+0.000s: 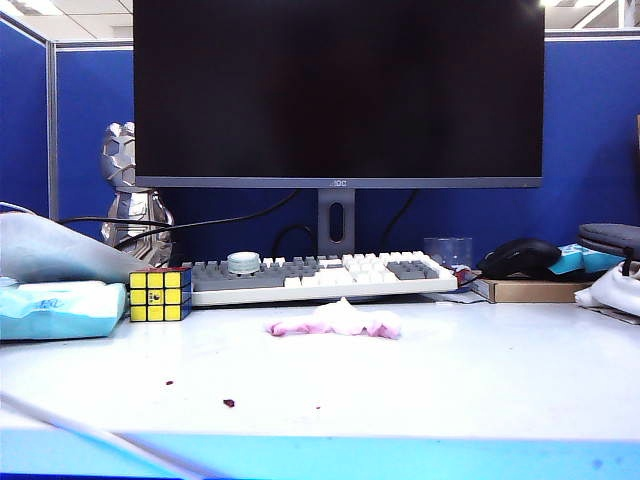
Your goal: Use the wet wipes on the table to wipe the cherry juice off the table, then put the wipes back on the table.
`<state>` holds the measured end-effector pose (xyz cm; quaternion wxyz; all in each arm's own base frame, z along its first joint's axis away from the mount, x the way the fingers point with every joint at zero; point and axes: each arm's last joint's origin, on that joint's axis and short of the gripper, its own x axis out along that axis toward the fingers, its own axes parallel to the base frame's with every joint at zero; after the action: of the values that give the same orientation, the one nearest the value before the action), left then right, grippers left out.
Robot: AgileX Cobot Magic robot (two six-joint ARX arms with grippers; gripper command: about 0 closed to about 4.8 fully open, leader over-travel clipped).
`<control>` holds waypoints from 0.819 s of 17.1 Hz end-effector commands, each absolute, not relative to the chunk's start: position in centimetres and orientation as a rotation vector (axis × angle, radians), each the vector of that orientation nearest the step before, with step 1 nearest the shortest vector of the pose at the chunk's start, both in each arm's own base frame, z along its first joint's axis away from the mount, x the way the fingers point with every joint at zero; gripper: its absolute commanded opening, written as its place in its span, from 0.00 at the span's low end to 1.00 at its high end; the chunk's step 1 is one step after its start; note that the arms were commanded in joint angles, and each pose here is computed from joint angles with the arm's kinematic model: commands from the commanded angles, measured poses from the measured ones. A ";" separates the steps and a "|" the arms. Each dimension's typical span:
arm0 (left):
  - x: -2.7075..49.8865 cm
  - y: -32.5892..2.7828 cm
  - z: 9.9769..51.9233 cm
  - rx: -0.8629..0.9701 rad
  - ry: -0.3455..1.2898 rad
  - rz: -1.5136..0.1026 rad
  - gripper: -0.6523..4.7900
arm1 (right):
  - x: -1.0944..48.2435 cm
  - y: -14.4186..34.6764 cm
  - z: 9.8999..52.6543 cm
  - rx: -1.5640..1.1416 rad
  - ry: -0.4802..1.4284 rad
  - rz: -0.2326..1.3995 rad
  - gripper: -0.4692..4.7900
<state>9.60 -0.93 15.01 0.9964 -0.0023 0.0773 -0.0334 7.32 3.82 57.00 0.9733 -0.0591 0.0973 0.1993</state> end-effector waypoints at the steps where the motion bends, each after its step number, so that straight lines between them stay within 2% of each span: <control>1: 9.6 -0.9 14.9 -0.002 0.167 -0.067 0.13 | 2.8 1.0 54.2 -0.089 0.096 0.326 0.09; 3: 9.6 -0.9 14.9 -0.002 0.167 -0.066 0.13 | 2.6 0.7 50.1 -0.067 0.043 0.271 0.09; 5: 9.6 -0.9 14.9 -0.002 0.167 -0.067 0.13 | 4.1 1.2 46.0 -0.045 0.052 0.284 0.09; 6: 9.6 -0.9 14.9 -0.002 0.167 -0.067 0.13 | 5.2 1.4 43.5 -0.020 0.088 0.283 0.09; 7: 9.6 -0.9 14.9 -0.002 0.167 -0.067 0.13 | 7.3 1.4 39.1 0.035 0.159 0.249 0.09; 10: 9.6 -0.9 14.9 -0.002 0.167 -0.067 0.13 | 9.0 1.0 32.2 0.076 0.245 0.240 0.09; 12: 9.6 -0.9 14.9 -0.002 0.167 -0.067 0.13 | 8.7 0.8 28.8 0.121 0.290 0.276 0.09; 14: 9.6 -0.9 14.9 -0.002 0.167 -0.066 0.13 | 8.2 0.6 27.3 0.104 0.191 0.258 0.09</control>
<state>9.60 -0.93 15.01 0.9964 -0.0023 0.0775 -0.0334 8.27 0.68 27.01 0.9812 0.0562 0.1332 0.1281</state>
